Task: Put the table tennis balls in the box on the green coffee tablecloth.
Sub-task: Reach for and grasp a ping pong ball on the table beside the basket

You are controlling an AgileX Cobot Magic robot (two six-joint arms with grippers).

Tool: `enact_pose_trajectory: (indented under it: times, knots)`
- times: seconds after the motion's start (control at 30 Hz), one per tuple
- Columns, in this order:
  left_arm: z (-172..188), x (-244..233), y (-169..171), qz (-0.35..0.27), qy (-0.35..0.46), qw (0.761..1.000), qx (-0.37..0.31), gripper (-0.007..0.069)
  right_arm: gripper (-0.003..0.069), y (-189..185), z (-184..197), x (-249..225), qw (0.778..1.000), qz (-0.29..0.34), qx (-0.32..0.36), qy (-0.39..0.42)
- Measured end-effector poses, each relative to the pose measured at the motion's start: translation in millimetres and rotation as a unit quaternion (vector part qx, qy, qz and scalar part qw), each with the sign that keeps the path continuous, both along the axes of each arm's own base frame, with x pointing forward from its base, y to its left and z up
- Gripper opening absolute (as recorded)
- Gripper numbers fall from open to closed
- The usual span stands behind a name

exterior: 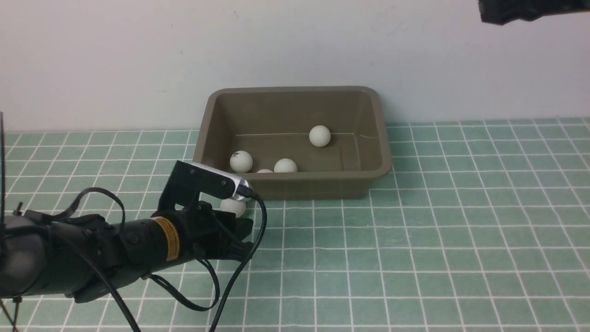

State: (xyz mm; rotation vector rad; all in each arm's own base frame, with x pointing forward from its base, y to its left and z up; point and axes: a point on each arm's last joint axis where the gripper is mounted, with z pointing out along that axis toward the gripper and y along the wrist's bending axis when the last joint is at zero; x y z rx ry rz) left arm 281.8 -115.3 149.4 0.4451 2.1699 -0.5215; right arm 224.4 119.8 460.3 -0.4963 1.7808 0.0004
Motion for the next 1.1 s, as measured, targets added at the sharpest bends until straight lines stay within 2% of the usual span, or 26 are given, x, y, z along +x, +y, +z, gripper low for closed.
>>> enact_pose_trajectory:
  times: [0.1, 0.23, 0.47, 0.53, 0.9, 1.1]
  knots:
    - [-14.3, -0.3, -3.7, -0.020, 0.019, 1.000, -0.003, 0.0242, 0.0261, 0.1, 0.0, 0.0, 1.000, 0.000, 0.001, 0.000]
    - [-23.0, -0.4, -4.3, -0.024, 0.034, 0.999, 0.000, 0.0288, 0.0261, 0.2, -0.1, -0.1, 1.000, 0.001, 0.002, 0.001]
    - [-21.0, 1.6, -4.4, -0.022, 0.019, 1.000, -0.001, 0.0484, 0.0261, 0.3, -0.2, -0.2, 1.000, 0.001, 0.003, 0.002]
    - [-21.3, 3.1, -2.3, -0.006, 0.018, 1.000, 0.002, 0.0507, 0.0261, 0.3, -0.2, -0.2, 1.000, 0.001, 0.003, 0.002]
    - [-16.4, 15.5, 8.7, 0.083, -0.022, 0.996, -0.003, 0.0521, 0.0261, 0.5, -0.2, -0.2, 1.000, 0.002, 0.004, 0.003]
    - [-29.1, 31.0, 5.0, 0.091, -0.020, 0.996, -0.001, 0.0521, 0.0261, 1.3, 0.9, -0.1, 1.000, 0.006, 0.007, -0.003]
